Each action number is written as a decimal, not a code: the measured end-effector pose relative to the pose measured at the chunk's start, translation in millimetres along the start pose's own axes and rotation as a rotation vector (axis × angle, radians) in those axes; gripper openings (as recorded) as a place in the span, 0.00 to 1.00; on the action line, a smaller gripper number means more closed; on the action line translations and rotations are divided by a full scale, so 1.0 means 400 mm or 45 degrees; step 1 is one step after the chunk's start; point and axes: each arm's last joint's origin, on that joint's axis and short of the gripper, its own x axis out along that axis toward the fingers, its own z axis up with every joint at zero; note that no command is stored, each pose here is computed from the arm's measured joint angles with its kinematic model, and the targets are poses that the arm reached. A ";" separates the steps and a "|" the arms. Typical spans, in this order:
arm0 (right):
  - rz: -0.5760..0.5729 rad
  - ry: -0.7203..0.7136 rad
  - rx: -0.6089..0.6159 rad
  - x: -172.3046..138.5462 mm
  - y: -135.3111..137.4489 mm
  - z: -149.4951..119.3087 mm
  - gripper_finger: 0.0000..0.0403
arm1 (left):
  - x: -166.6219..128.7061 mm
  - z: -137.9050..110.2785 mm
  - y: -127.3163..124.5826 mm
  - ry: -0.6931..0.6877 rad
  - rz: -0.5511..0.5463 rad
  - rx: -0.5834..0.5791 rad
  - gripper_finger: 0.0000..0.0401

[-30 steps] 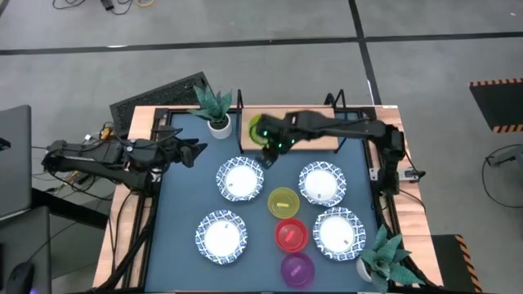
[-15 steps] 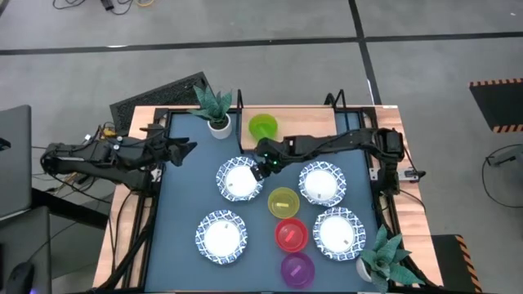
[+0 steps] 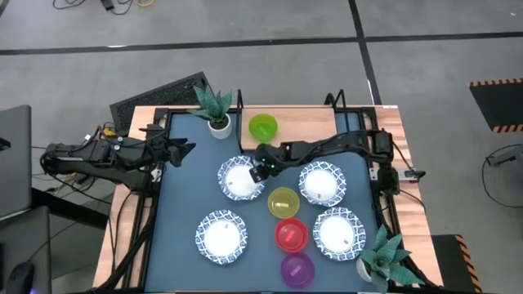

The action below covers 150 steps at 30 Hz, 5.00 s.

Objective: Place and stack bowls onto a shelf
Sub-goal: Put the white patterned bowl on the shelf, then stack the top white patterned bowl on top of the white patterned bowl on the shelf

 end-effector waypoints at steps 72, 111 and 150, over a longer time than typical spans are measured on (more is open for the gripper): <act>-0.396 0.512 -0.820 -0.459 -0.541 0.513 0.09 | 0.008 -0.022 0.032 -0.078 0.198 -0.197 0.68; -0.427 0.091 -0.691 -0.680 0.050 0.134 0.41 | 0.008 -0.024 0.031 -0.034 0.183 -0.013 0.68; -0.649 0.303 -0.553 -0.277 0.008 -0.396 0.66 | 0.007 -0.032 0.039 0.037 0.203 0.134 0.68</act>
